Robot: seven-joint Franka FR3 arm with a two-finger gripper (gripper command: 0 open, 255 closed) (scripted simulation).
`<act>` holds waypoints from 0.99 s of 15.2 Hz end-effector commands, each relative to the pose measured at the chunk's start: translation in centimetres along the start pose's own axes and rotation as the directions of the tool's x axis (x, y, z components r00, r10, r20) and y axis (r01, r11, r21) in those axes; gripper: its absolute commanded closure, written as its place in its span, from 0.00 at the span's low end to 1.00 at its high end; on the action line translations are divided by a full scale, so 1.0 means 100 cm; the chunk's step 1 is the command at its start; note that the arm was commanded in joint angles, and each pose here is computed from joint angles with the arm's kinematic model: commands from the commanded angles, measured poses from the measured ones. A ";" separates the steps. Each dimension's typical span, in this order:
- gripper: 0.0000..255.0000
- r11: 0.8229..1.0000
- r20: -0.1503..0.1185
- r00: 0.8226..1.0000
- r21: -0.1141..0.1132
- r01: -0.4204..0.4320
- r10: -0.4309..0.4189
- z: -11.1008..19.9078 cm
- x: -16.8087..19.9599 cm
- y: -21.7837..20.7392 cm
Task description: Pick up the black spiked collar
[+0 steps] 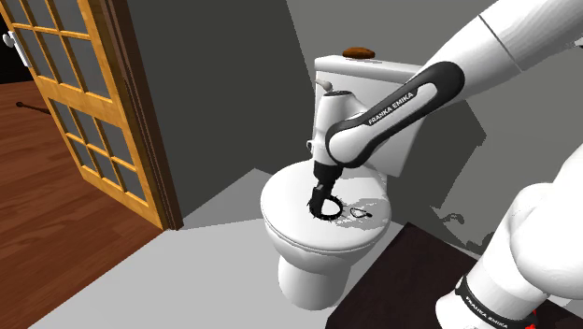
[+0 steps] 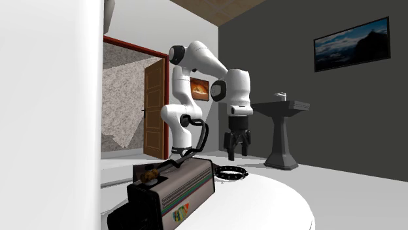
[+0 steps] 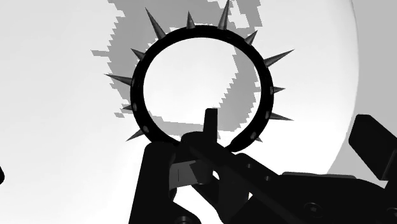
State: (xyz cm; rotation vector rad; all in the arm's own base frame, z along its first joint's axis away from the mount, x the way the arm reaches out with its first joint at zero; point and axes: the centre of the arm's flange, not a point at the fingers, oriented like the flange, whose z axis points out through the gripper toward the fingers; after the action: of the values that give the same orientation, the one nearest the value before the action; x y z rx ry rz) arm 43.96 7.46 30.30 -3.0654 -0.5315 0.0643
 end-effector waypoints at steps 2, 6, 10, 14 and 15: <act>0.00 1.000 0.000 1.000 0.000 0.001 -0.001 0.017 0.001 0.001; 0.00 1.000 0.000 1.000 0.000 0.001 -0.001 0.035 0.002 0.002; 1.00 1.000 0.000 1.000 0.000 0.001 -0.001 0.035 0.002 0.002; 1.00 1.000 0.000 1.000 0.000 0.001 -0.001 0.035 0.002 0.002; 1.00 1.000 0.000 1.000 0.000 0.001 -0.001 0.035 0.002 0.002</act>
State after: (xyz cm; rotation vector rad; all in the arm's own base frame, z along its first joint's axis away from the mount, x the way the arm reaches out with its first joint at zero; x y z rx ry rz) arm 44.08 7.46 26.77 -3.0647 -0.5335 0.0635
